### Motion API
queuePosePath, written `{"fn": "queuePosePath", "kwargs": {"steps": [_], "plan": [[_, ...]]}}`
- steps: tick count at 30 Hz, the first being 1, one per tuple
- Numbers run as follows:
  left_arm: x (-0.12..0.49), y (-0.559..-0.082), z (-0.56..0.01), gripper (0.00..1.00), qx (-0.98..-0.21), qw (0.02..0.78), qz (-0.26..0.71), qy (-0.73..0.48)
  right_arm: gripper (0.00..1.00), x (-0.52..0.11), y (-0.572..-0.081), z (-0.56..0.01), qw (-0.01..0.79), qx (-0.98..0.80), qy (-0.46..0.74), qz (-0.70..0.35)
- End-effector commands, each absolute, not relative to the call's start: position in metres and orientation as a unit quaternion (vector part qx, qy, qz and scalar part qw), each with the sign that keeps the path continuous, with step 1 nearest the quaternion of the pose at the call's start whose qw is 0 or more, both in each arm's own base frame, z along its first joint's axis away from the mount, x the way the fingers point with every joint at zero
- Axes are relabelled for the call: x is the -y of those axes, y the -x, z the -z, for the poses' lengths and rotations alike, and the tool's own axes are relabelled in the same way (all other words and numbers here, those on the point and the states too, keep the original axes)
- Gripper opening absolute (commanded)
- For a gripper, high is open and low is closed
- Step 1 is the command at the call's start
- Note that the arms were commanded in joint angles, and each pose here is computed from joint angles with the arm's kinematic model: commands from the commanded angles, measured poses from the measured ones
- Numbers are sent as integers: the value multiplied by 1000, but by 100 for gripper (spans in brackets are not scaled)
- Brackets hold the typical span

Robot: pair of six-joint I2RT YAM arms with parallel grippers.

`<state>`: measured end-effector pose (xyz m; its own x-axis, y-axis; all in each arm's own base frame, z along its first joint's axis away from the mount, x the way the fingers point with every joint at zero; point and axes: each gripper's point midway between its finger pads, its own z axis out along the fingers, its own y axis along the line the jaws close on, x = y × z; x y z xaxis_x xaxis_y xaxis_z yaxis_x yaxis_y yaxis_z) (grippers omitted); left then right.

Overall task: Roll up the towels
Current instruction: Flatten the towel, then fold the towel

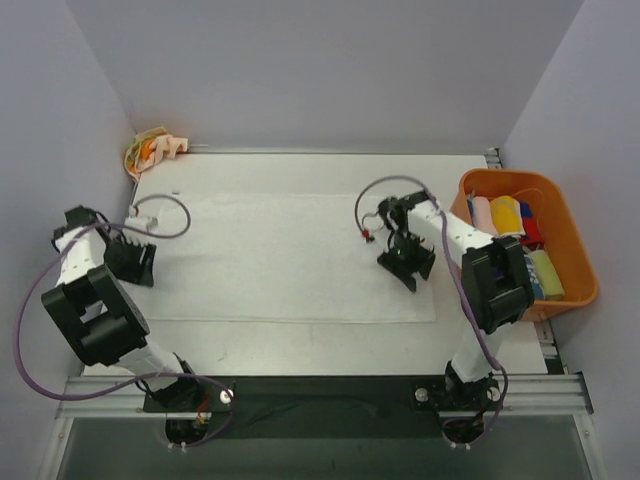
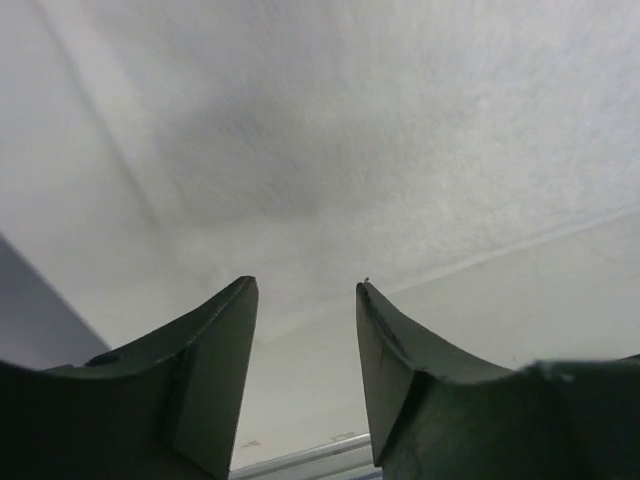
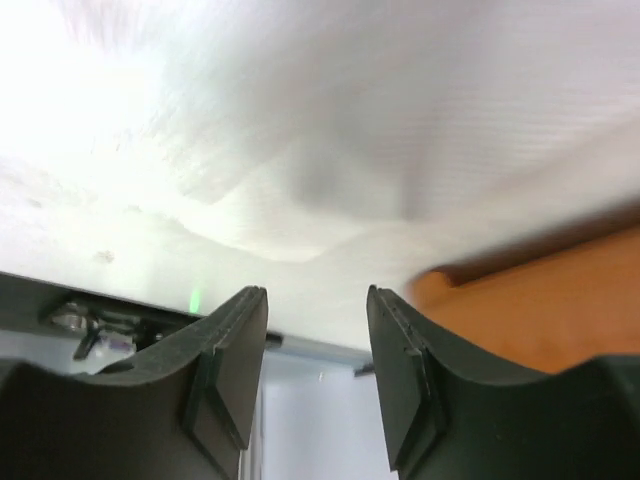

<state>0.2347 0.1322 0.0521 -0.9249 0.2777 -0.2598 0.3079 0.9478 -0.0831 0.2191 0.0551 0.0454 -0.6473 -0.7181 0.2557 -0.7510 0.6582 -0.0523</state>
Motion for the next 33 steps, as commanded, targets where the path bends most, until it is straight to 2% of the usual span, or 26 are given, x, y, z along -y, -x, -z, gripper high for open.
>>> {"fn": "queuePosePath", "kwargs": {"steps": [1, 4, 5, 7, 10, 11, 14, 21, 25, 33], "plan": [[-117, -304, -132, 63, -945, 267, 101, -163, 47, -67, -276, -109, -10, 934, -356, -43], [-115, -352, -169, 72, -924, 331, 118, -147, 48, -68, -338, -142, -88, 944, -314, -44], [-118, -377, -172, 73, -918, 352, 109, -146, 48, -68, -353, -135, -85, 948, -305, -43], [-127, -416, -193, 73, -906, 394, 86, -127, 48, -66, -397, -143, -120, 953, -272, -51], [-133, -461, -190, 71, -899, 421, 74, -101, 45, -63, -444, -157, -166, 950, -254, -78], [-136, -475, -189, 70, -896, 426, 75, -97, 41, -62, -455, -144, -158, 950, -257, -82], [-127, -499, -188, 67, -887, 439, 99, -104, 38, -56, -483, -136, -175, 944, -260, -101], [-118, -495, -152, 66, -897, 419, 112, -91, 33, -30, -526, -100, -195, 935, -252, -156], [-123, -495, -145, 66, -896, 423, 92, -94, 33, -22, -535, -81, -190, 935, -248, -168], [-128, -511, -136, 66, -898, 422, 101, -75, 40, -25, -546, -49, -191, 942, -228, -152]]}}
